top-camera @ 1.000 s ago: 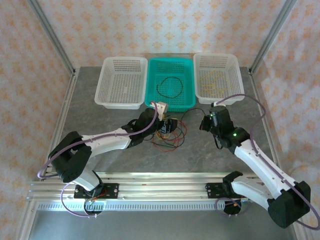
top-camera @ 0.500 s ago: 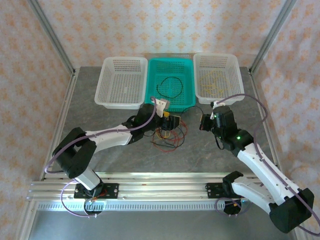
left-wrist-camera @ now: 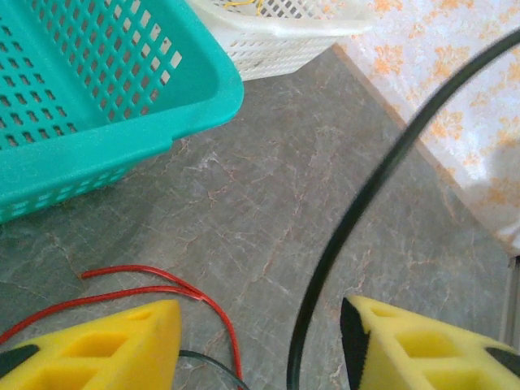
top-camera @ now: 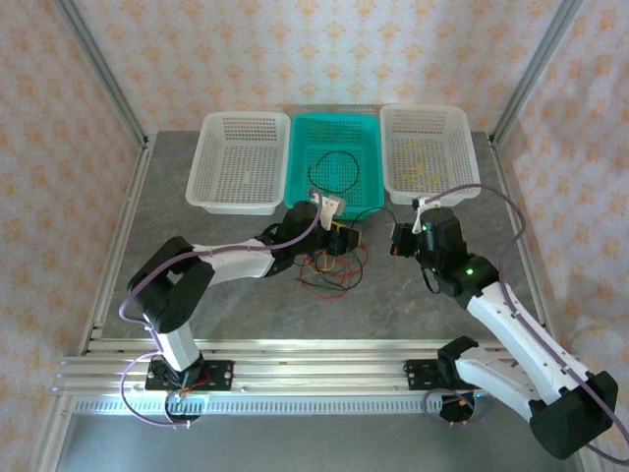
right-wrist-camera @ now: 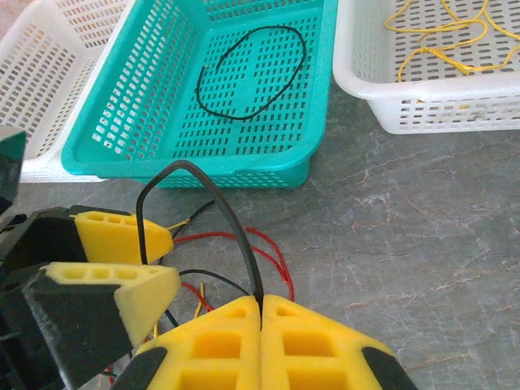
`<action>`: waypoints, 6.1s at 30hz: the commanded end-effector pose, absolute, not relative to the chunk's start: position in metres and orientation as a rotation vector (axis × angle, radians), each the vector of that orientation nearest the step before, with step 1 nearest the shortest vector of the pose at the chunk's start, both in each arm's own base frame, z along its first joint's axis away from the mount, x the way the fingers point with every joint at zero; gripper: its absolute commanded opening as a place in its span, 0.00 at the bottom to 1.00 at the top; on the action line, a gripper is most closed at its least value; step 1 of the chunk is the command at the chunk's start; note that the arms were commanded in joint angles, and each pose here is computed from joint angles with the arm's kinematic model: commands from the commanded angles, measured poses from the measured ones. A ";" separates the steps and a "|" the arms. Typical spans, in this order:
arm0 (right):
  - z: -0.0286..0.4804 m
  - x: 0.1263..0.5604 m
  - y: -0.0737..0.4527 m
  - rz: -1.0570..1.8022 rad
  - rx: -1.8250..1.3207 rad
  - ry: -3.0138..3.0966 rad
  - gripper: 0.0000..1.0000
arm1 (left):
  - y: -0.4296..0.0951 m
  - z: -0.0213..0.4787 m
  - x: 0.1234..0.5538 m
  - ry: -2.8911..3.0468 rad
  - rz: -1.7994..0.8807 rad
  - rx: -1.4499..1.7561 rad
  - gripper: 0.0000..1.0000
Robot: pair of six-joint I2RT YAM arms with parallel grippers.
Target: Untangle the cables
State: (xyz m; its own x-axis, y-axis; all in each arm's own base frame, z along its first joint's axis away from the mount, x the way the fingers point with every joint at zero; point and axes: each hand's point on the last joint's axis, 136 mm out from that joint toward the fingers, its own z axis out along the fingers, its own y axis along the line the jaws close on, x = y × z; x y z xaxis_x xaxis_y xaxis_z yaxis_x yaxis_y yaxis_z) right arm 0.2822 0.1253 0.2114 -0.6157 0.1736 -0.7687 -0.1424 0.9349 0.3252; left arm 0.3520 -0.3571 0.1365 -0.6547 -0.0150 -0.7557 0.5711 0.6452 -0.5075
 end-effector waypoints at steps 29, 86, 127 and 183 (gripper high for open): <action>0.271 0.282 0.093 0.446 0.235 1.907 0.41 | -0.347 0.230 0.355 1.936 -1.022 0.338 0.00; 0.109 0.358 0.235 0.859 0.307 2.254 0.33 | -0.294 0.520 0.305 1.438 -1.096 0.299 0.00; 0.171 0.308 0.237 0.636 -0.607 1.790 0.69 | -0.277 0.520 0.311 1.469 -0.997 0.269 0.00; 0.075 0.344 0.222 0.403 -0.534 2.063 0.00 | -0.195 0.607 0.269 1.293 -0.817 0.132 0.00</action>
